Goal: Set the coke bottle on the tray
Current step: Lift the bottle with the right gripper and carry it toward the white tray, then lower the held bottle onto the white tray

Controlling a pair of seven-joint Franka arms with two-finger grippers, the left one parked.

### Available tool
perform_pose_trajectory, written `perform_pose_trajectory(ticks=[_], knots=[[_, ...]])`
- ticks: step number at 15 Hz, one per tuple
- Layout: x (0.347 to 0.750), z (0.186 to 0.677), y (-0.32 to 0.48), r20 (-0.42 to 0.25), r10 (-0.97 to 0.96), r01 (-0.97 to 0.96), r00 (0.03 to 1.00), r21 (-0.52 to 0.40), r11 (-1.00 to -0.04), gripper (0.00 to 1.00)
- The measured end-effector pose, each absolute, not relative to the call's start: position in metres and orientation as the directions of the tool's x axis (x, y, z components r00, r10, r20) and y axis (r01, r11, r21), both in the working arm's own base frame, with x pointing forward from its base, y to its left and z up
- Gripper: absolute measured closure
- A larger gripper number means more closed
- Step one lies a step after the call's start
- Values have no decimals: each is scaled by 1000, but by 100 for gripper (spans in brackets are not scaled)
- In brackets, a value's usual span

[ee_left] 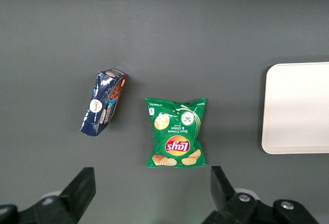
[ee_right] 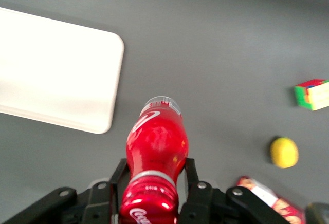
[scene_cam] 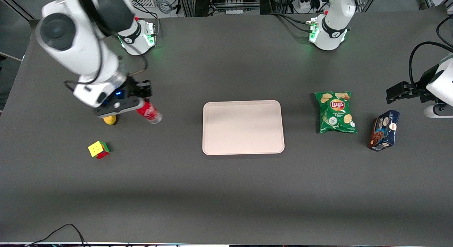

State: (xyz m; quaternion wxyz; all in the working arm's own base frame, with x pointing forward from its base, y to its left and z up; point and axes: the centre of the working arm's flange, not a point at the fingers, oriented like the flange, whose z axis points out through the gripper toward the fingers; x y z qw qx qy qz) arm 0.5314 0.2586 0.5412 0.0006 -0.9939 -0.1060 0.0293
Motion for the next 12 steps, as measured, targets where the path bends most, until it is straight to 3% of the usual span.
perform_pose_trajectory(ticks=[5,12], knots=[[502,533,366,-46,166,166,985,-9,-986,52],[546,401,401,-96,163,163,982,-4,-987,52]])
